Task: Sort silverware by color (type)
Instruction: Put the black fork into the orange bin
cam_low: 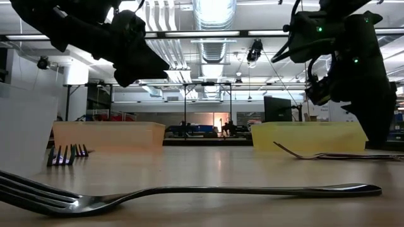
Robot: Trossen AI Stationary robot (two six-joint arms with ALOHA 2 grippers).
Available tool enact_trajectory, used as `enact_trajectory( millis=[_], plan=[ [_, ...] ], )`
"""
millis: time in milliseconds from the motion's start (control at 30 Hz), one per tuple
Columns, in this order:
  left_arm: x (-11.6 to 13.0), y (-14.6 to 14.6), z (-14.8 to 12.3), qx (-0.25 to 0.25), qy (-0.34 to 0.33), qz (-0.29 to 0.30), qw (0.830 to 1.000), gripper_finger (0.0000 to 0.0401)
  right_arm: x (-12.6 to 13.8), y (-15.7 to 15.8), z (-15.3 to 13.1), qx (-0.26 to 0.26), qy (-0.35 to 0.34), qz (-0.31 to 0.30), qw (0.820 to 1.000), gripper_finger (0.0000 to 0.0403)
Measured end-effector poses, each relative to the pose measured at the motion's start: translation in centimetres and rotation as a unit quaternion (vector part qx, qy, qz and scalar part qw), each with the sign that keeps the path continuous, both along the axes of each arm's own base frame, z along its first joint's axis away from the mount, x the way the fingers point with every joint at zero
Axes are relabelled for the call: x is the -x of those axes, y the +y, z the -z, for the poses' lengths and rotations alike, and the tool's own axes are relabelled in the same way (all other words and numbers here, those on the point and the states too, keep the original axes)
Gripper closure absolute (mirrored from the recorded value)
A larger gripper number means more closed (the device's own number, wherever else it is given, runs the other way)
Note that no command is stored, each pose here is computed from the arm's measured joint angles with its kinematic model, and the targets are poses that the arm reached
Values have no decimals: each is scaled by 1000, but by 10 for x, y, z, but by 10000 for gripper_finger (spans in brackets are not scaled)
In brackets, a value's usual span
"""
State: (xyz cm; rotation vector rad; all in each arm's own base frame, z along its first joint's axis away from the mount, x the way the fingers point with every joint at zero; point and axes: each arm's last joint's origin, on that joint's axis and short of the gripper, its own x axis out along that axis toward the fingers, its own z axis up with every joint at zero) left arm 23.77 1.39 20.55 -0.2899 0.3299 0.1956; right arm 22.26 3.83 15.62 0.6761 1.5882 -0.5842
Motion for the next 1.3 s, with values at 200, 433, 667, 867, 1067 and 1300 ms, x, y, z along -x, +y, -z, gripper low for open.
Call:
enact_trajectory(
  millis=[200,433,667,867,1067,1300],
  plan=[
    [0,0,0,1,0,0,1000,266,-2,0,3,-2,-17,1,1000,252],
    [0,0,0,1,1,0,1000,266,-2,-2,4,36,-23,4,999,252],
    [0,0,0,1,1,0,1000,266,-9,-1,15,34,-25,5,999,252],
    [0,0,0,1,1,0,1000,266,-13,-1,31,37,5,-11,999,253],
    [0,0,0,1,-1,0,1000,266,-14,-4,38,35,19,-22,999,276],
    [0,0,-1,1,-5,0,1000,266,-15,-18,34,9,8,-13,1000,352]
  ],
)
